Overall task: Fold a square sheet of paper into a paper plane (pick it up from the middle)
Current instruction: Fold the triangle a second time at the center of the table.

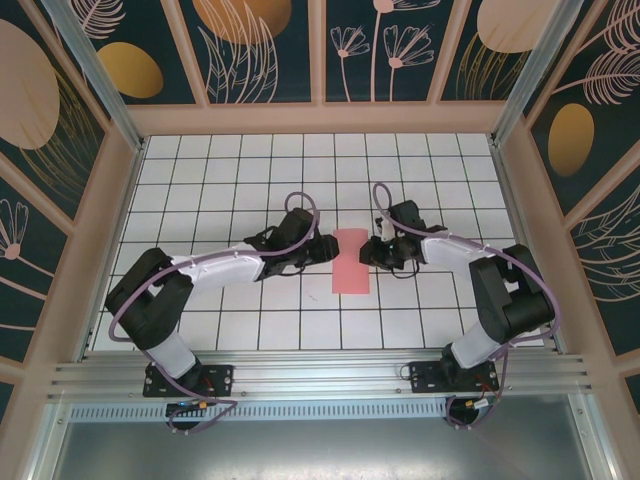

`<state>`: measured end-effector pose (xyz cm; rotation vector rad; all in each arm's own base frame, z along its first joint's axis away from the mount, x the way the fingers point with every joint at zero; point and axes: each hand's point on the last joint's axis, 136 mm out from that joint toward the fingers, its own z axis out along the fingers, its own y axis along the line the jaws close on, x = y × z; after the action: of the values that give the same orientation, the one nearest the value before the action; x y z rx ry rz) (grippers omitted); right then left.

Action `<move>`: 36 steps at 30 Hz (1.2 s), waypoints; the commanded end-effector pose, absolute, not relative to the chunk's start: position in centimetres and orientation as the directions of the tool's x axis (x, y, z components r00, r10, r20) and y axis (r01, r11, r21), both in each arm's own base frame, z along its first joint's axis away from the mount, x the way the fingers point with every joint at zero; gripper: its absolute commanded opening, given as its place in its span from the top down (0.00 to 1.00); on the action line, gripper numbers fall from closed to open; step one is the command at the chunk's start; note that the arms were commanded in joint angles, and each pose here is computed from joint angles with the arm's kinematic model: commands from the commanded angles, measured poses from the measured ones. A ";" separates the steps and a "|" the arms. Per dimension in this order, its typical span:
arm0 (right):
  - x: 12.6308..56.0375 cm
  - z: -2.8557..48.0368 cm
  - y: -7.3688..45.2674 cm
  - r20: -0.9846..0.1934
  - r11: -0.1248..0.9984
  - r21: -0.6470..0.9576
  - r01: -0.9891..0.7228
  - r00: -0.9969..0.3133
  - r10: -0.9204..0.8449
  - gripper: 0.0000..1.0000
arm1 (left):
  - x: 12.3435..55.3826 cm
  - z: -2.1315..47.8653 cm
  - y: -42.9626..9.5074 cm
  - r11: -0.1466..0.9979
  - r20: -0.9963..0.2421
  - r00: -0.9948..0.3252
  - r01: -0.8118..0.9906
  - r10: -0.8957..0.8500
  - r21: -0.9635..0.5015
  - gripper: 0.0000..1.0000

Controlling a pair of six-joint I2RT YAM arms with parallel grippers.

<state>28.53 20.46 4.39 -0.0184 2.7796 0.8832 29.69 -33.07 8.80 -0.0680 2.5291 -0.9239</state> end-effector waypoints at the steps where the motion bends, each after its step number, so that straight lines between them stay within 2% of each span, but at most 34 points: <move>1: 28.4 4.6 20.6 -0.235 0.823 0.564 -0.073 -0.969 0.075 0.76 | 28.6 8.3 -33.3 0.721 -0.331 -0.912 0.059 -0.242 -0.691 0.58; 4: 28.0 4.0 20.3 -0.223 0.826 0.560 -0.062 -0.972 0.079 0.75 | 27.8 7.9 -33.6 0.687 -0.288 -0.926 0.046 -0.242 -0.725 0.56; 16: 26.9 2.9 19.8 -0.194 0.830 0.556 -0.037 -0.977 0.086 0.74 | 26.6 6.0 -34.0 0.687 -0.220 -0.955 0.023 -0.201 -0.726 0.53; 36: 26.2 2.3 19.3 -0.188 0.834 0.551 -0.021 -0.977 0.099 0.74 | 25.1 3.0 -33.8 0.745 -0.131 -0.983 -0.006 -0.126 -0.667 0.49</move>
<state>26.33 19.55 2.06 0.0454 2.8208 0.8563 25.62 -33.42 3.36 -0.1454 2.7349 -1.0663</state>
